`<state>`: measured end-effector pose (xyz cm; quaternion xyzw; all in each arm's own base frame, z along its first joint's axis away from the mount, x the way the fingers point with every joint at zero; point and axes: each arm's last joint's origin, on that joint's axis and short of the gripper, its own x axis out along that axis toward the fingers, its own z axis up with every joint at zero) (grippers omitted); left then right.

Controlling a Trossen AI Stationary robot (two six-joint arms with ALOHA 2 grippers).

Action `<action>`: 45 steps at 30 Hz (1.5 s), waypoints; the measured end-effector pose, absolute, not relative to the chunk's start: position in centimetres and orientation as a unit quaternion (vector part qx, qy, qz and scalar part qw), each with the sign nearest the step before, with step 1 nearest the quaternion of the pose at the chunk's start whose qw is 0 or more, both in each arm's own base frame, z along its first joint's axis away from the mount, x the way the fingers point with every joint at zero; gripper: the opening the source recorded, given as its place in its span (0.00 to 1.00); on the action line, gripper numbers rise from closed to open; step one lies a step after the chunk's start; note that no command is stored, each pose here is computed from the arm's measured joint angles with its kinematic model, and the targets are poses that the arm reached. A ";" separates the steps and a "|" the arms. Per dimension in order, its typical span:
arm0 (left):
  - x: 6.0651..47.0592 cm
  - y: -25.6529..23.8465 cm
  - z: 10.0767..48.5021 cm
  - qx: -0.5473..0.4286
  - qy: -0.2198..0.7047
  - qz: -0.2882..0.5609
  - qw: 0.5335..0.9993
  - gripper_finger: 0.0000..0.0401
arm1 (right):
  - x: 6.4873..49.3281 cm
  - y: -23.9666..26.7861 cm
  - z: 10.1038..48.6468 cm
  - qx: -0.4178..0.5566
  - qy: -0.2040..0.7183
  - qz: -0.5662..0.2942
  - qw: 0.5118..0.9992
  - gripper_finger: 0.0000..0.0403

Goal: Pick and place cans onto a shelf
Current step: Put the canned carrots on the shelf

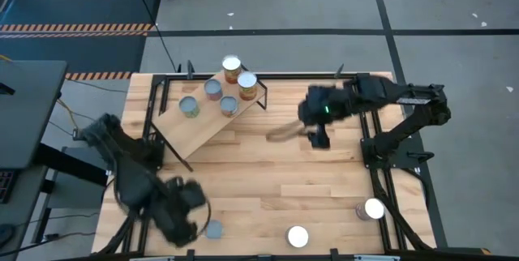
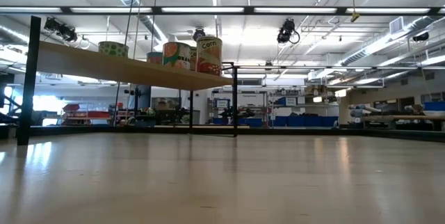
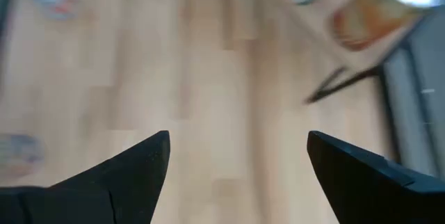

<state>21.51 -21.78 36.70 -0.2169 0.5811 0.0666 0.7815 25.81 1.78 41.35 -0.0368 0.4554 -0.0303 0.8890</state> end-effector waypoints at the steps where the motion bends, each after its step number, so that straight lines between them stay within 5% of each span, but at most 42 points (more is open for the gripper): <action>1: 21.4 -22.9 36.2 -0.207 0.584 0.054 0.783 0.87 | 25.7 2.9 41.3 -0.026 0.455 -0.023 0.890 0.86; 8: 22.0 -29.3 31.2 -0.079 0.603 -0.056 0.792 0.87 | 24.1 9.5 41.4 0.039 0.439 -0.017 0.898 0.86; 19: 25.7 -28.9 26.5 -0.019 0.647 -0.015 0.762 0.88 | 22.2 13.3 41.5 0.079 0.416 -0.037 0.905 0.86; 29: 26.5 -29.1 22.3 0.039 0.727 -0.027 0.685 0.88 | 22.1 13.4 41.5 0.076 0.410 -0.046 0.908 0.86; 45: 28.2 -28.9 18.7 0.038 0.674 -0.017 0.737 0.88 | 22.1 13.4 41.5 0.083 0.411 -0.048 0.907 0.86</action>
